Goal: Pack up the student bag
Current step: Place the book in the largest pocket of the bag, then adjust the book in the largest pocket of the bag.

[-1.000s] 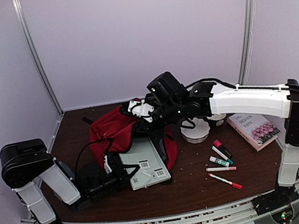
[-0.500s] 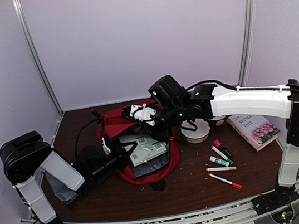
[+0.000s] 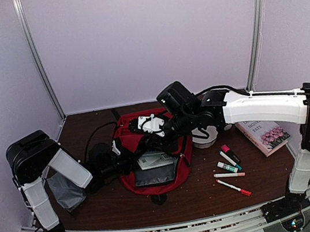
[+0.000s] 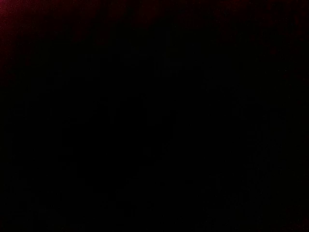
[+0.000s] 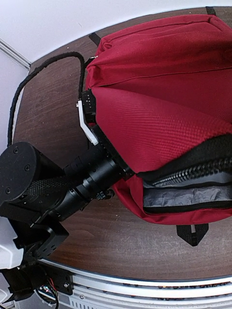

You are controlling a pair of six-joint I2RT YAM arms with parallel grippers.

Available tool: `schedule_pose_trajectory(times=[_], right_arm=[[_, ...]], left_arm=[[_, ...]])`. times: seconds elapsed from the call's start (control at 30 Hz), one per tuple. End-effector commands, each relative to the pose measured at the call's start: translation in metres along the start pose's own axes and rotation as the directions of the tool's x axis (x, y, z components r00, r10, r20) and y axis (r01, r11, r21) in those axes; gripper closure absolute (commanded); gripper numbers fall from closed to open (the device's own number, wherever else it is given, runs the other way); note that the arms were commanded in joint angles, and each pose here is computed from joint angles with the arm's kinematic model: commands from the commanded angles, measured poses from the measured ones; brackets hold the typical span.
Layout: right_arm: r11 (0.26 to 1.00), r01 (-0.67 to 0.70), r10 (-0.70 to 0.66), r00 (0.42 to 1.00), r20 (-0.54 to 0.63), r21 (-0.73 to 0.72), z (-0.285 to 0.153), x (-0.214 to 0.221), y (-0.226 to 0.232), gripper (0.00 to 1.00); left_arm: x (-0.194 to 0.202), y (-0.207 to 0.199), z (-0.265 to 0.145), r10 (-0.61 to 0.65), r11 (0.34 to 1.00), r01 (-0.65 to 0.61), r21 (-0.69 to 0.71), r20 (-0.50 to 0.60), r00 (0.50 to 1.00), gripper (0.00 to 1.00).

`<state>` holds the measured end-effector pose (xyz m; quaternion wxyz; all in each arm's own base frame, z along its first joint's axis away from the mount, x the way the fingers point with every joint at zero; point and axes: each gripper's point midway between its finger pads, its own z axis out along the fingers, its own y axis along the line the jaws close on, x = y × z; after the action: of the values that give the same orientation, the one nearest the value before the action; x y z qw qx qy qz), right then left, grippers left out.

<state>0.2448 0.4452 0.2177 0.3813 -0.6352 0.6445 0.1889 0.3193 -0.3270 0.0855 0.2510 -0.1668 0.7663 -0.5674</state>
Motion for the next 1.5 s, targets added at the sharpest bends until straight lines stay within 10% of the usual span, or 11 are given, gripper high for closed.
schedule_pose_trajectory(times=[0.0,0.57,1.1,1.47], right_arm=[[0.999,0.032,-0.032,0.998,0.048,0.007,-0.013,-0.015,0.002,1.0],[0.974,-0.093,0.09,0.996,0.023,0.204,-0.011,-0.01,-0.05,1.0],[0.983,-0.115,0.112,0.993,0.033,0.142,-0.001,-0.018,-0.042,1.0],[0.987,-0.11,0.103,0.993,0.063,0.118,-0.006,-0.023,-0.033,1.0]], left_arm=[[-0.011,-0.038,-0.005,0.081,0.995,-0.082,0.059,0.019,0.997,0.46],[-0.007,-0.022,-0.117,0.338,0.812,-0.359,-0.461,-0.131,0.932,0.3],[0.066,-0.016,-0.083,0.584,0.637,-0.632,-0.442,-0.258,0.77,0.9],[0.072,0.01,-0.061,0.557,0.59,-0.626,-0.51,-0.305,0.773,1.0]])
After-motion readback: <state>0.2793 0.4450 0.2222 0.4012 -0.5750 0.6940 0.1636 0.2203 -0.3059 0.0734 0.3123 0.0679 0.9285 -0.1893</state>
